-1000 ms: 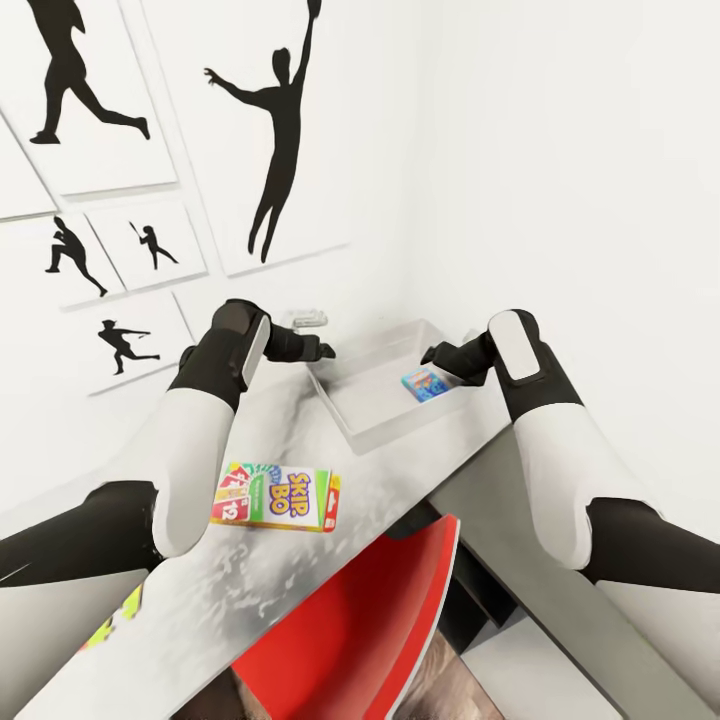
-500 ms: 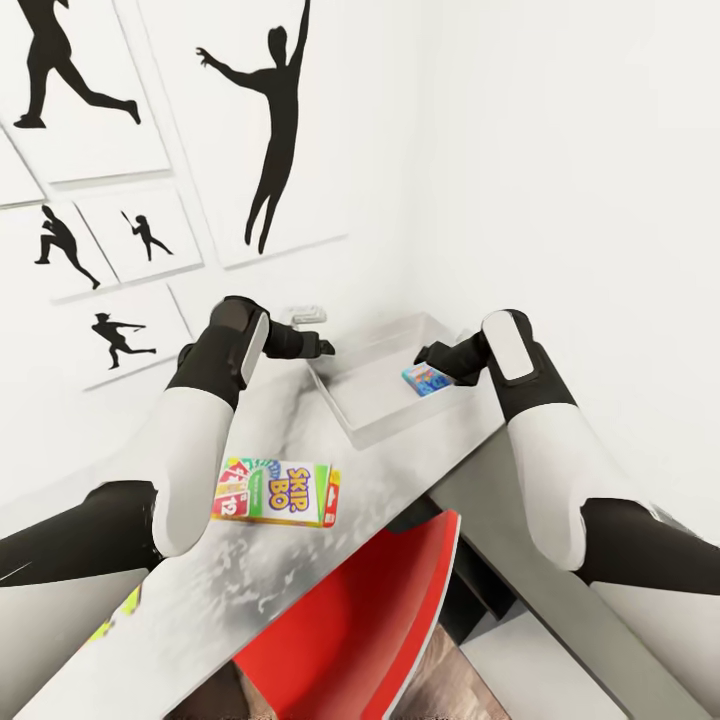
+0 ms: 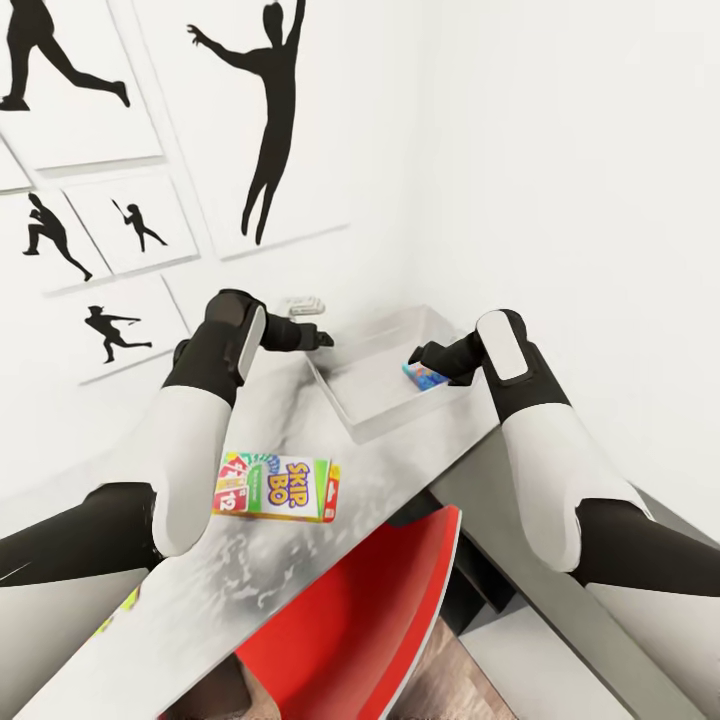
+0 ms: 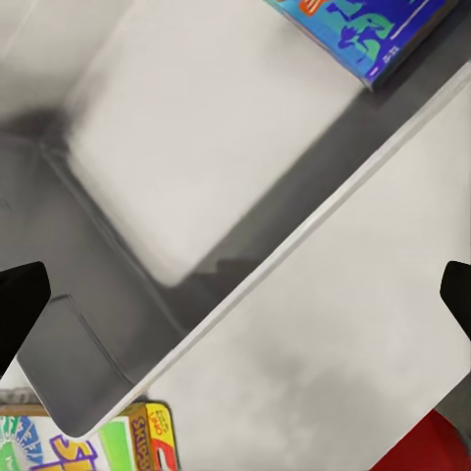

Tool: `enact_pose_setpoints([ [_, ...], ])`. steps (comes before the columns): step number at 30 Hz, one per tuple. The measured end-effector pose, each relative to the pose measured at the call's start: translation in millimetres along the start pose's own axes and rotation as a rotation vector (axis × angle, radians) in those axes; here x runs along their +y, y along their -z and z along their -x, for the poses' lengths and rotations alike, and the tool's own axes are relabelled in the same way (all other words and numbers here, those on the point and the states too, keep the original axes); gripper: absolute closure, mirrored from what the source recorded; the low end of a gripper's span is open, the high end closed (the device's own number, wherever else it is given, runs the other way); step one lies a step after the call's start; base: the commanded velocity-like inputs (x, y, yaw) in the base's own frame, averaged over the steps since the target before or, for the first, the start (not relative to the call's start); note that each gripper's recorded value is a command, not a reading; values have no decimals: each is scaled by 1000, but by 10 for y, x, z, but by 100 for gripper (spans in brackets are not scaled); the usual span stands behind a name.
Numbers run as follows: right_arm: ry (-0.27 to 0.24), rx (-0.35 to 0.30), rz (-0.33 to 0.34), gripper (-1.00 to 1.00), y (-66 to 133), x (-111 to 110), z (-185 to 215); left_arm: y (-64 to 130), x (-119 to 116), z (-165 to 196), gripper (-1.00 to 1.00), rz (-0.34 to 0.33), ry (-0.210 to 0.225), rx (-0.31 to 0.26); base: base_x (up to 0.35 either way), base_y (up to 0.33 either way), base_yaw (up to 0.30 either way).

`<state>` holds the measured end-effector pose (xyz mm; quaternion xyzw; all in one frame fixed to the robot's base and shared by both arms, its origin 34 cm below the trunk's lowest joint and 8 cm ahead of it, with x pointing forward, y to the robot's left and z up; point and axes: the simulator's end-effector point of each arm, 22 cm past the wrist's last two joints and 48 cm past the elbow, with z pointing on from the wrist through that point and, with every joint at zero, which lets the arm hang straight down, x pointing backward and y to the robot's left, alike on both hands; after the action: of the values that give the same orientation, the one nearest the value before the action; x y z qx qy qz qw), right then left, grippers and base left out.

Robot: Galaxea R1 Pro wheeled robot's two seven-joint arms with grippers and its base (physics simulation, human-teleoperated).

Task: Put all the toys in the child's room - the three board games (two on the bed and one on the table), the two jigsaw puzzles on the table, and the tennis ball on the table - inside the toy box on the table in the child's room.

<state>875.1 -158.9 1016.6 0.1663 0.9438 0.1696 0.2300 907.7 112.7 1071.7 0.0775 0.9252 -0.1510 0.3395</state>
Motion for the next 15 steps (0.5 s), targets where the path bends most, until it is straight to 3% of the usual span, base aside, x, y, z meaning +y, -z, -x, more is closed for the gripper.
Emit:
enact_pose_setpoints([
  [15, -6, 23, -7, -100, -158, -57, -77, -125, 42, -71, -100, 0, 3, 12, 0, 0, 0],
])
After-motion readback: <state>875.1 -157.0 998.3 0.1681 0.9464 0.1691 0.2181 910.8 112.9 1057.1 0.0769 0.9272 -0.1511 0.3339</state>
